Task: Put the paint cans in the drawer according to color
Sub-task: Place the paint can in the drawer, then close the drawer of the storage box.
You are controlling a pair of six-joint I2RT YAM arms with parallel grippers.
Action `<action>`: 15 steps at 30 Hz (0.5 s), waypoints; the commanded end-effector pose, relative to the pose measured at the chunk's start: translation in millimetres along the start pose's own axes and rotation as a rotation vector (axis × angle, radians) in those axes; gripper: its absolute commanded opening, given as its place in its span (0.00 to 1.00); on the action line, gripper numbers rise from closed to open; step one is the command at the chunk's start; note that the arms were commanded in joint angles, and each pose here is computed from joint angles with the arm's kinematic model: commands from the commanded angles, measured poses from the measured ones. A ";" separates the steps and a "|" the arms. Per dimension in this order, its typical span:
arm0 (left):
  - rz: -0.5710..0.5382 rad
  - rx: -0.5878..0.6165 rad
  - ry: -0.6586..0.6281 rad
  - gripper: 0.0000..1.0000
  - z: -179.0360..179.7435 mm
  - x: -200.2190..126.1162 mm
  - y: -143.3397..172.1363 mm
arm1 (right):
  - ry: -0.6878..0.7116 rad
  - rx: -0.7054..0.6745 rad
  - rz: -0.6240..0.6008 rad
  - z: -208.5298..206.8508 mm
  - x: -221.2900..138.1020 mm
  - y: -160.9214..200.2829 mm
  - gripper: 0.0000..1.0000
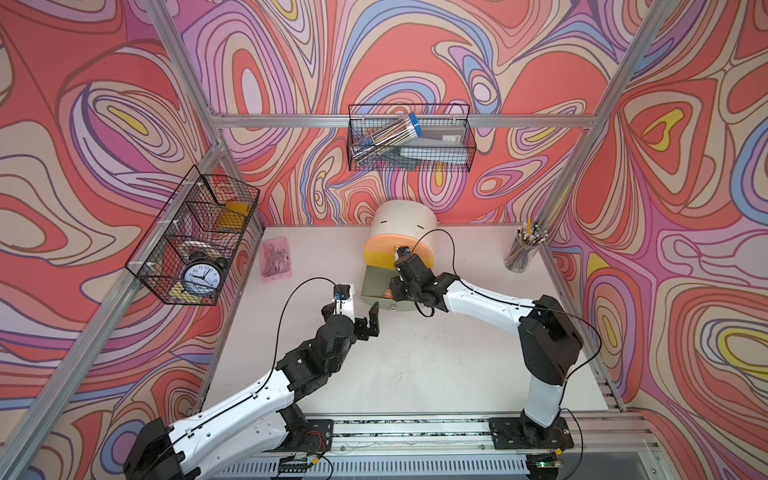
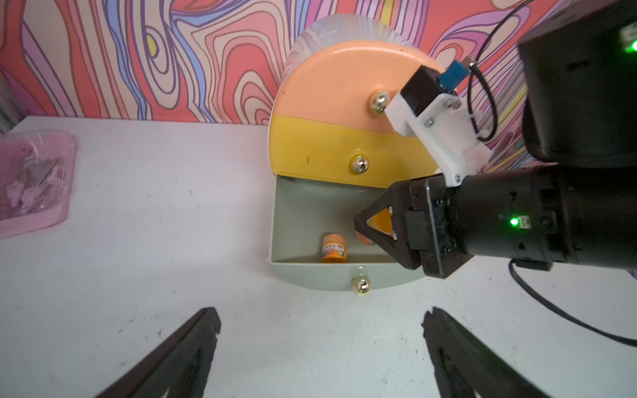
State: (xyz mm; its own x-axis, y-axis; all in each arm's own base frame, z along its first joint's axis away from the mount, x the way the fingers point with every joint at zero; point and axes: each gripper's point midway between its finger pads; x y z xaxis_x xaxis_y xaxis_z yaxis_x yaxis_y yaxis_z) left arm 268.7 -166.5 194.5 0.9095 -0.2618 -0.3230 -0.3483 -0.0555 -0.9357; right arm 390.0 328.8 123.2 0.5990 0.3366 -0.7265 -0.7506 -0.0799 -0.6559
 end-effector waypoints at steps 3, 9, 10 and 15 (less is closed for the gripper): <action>0.029 -0.058 0.101 0.86 -16.6 5.8 18.9 | -0.015 0.018 -0.111 7.3 -32.4 -35.4 0.59; 0.155 -0.115 0.147 0.79 -33.8 27.1 56.9 | 0.060 0.047 -0.260 -25.5 -99.7 -73.2 0.73; 0.174 -0.124 0.150 0.78 -37.2 32.1 63.5 | 0.063 0.077 -0.281 -38.1 -108.9 -80.4 0.73; 0.193 -0.070 0.110 0.77 -43.9 61.5 76.3 | -0.016 0.238 -0.326 -101.9 -122.4 -111.7 0.74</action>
State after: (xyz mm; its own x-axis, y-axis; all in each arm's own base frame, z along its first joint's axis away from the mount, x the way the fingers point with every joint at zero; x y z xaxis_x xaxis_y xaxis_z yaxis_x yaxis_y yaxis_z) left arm 272.7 -211.0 94.1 0.7718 -0.3467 -0.5331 -0.5742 -0.0197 -0.8185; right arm 414.4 224.4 286.4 0.8351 0.3194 -0.4479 -0.5238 0.2126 -0.8249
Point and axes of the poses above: each gripper's point midway between its finger pads, its own x axis out along the fingers, its own z axis along the line the jaws close on, y = z × x, and after that the axes turned 3 degrees about x, right-handed
